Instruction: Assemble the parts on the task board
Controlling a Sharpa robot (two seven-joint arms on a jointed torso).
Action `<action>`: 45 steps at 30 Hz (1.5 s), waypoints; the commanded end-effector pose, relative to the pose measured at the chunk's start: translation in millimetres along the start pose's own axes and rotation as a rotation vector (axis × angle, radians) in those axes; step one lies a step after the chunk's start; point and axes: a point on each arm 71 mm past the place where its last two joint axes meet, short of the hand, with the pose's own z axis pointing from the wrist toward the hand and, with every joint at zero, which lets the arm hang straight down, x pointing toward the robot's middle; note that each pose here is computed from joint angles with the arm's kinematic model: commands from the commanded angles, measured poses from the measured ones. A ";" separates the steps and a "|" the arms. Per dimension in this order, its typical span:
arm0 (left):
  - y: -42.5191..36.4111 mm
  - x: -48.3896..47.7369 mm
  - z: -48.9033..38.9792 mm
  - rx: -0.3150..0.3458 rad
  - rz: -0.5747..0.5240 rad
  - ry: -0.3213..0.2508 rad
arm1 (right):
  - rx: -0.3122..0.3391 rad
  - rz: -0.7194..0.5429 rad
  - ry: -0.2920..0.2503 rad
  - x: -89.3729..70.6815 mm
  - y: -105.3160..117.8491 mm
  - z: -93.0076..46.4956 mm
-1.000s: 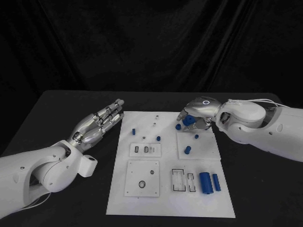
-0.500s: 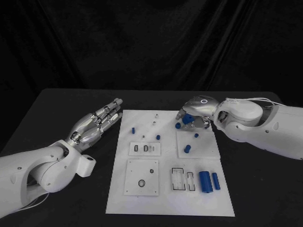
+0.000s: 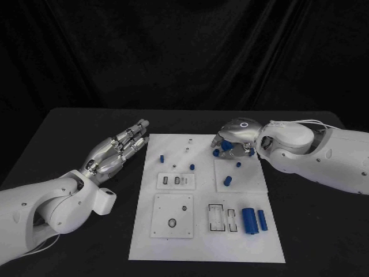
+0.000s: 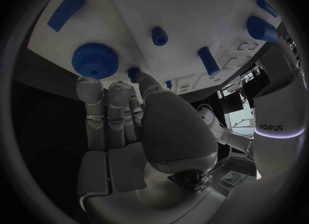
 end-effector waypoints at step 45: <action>-6.5 2.0 3.9 0.100 -0.018 0.035 | -0.066 0.034 -0.133 -34.0 20.0 49.4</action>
